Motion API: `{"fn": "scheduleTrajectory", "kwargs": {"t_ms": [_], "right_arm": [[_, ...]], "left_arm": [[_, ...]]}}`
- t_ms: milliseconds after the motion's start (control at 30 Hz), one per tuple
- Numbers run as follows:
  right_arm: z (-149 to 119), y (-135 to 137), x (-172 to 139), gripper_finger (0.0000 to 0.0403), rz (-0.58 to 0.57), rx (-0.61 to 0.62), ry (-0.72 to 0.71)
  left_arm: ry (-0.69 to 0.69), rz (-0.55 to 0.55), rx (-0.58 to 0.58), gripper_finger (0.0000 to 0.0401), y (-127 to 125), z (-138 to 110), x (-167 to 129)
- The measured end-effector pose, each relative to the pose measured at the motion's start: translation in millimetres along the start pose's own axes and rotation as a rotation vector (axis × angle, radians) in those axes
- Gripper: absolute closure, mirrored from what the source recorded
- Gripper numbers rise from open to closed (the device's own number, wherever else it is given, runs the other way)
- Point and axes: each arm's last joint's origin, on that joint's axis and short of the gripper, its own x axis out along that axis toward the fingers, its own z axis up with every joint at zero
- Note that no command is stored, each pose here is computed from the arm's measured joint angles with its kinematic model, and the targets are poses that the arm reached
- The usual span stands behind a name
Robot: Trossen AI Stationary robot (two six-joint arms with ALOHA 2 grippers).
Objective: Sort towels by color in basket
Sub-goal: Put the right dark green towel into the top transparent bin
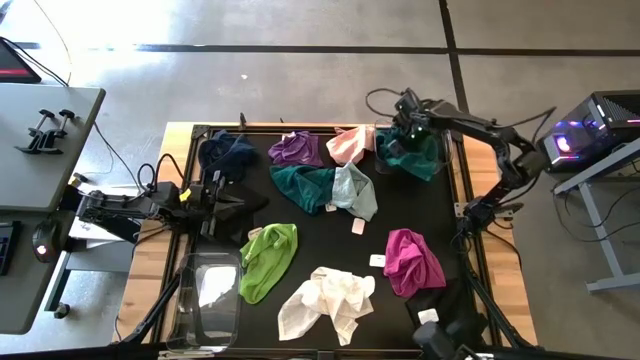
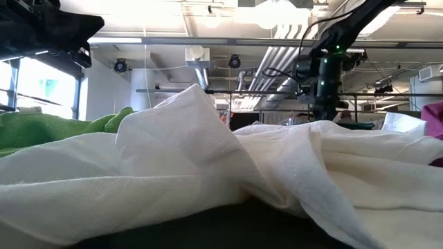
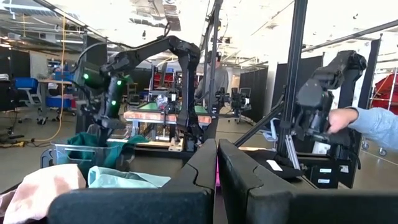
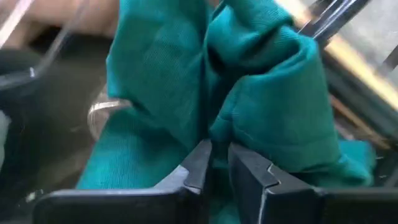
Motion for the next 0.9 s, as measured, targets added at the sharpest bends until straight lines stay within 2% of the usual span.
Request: {"fn": "scheduleTrajectory", "kwargs": {"t_ms": [133, 200, 433, 533, 700, 900], "right_arm": [[-9.6, 2.2, 10.1, 0.0367, 0.027, -0.065, 0.123], [-11.0, 2.2, 7.3, 0.0368, 0.029, -0.082, 0.136], [-11.8, 5.4, -44.5, 0.0368, 0.028, -0.098, -0.029], [-21.2, 12.8, -66.3, 0.0368, 0.076, -0.124, -0.062], [-43.9, 37.9, -75.7, 0.0368, 0.248, -0.195, 0.091], [-66.9, 68.4, -50.0, 0.0368, 0.253, -0.301, 0.257]], "left_arm": [[0.001, 0.0, 0.0, 0.0396, 0.0, -0.1, 0.0], [0.001, 0.0, 0.0, 0.0396, 0.0, -0.1, 0.0], [0.002, 0.0, -0.003, 0.0396, 0.0, -0.2, 0.0], [0.002, 0.0, -0.002, 0.0396, 0.0, -0.2, 0.0], [0.002, 0.0, -0.001, 0.0396, 0.0, -0.2, 0.0], [0.003, 0.0, 0.0, 0.0396, 0.0, -0.3, 0.0]]}}
